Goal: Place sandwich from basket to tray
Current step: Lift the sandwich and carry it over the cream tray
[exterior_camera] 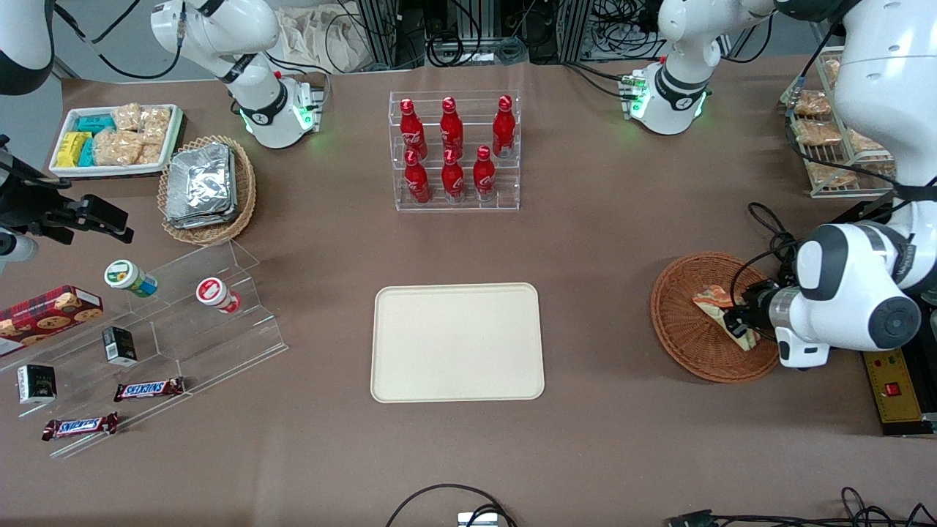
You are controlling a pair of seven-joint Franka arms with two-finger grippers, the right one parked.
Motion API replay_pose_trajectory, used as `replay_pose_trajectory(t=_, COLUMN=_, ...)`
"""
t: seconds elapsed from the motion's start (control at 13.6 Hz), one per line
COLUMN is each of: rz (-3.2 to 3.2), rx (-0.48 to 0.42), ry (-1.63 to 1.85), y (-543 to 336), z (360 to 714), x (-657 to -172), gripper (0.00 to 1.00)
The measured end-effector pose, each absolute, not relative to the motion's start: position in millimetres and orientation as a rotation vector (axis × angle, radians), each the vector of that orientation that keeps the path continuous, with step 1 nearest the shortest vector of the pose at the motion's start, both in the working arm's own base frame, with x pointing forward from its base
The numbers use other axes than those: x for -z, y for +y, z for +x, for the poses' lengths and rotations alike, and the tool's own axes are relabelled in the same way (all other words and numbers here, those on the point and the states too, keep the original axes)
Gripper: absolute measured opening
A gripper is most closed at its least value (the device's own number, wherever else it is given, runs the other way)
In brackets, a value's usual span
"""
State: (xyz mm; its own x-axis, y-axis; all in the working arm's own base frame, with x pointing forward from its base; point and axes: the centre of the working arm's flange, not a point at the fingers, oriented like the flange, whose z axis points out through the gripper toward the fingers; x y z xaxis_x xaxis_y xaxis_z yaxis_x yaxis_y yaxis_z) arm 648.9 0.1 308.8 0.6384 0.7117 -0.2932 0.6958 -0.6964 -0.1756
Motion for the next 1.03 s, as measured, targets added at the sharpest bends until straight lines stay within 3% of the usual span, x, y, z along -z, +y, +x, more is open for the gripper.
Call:
replay_pose_trajectory(t=0.37, rz=-2.931, rx=-0.431, ry=-1.034, y=-84, z=667, x=-374, gripper=0.16)
replay_pose_trajectory(t=0.66, rz=-3.006, rx=-0.435, ry=-0.755, y=-213, z=638, x=-376, gripper=0.16)
replay_pose_trajectory(t=1.03, rz=-3.151, rx=-0.319, ry=-0.555, y=-333, z=621, x=-346, gripper=0.16)
